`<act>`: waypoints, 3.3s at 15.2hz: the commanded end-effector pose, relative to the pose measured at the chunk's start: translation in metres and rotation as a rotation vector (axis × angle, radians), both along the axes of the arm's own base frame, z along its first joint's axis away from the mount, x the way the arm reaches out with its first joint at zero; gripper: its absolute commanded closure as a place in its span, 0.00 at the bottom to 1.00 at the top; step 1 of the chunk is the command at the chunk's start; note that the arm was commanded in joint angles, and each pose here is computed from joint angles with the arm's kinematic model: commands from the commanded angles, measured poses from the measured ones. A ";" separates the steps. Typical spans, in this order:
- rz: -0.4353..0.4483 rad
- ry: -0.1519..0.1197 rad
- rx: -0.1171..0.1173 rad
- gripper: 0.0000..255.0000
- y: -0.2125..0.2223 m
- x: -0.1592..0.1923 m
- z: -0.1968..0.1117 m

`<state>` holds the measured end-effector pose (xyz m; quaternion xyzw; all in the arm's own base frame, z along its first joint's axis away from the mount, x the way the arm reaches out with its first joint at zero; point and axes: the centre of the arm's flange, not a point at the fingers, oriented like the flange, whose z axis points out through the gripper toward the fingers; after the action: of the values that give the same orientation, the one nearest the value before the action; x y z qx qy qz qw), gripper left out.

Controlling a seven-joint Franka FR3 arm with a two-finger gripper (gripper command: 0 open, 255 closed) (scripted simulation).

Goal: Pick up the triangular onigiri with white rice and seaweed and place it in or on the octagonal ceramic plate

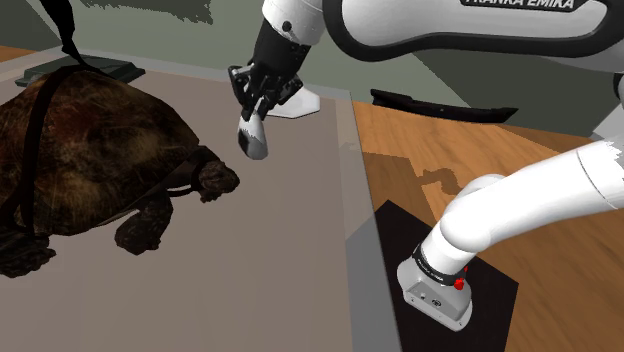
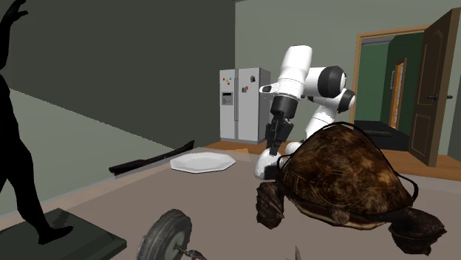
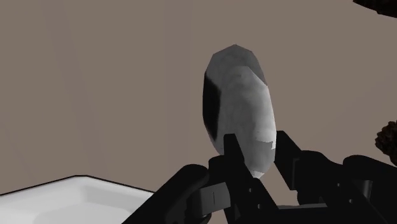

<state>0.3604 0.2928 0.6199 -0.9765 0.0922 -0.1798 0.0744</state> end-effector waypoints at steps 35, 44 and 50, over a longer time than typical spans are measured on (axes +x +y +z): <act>0.000 0.001 0.000 1.00 -0.201 0.145 0.119; 0.000 0.001 0.000 1.00 -0.218 0.157 0.079; 0.000 0.001 0.000 1.00 -0.218 0.157 0.048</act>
<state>0.5172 0.0757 0.6731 -0.9767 0.0923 -0.1789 0.0742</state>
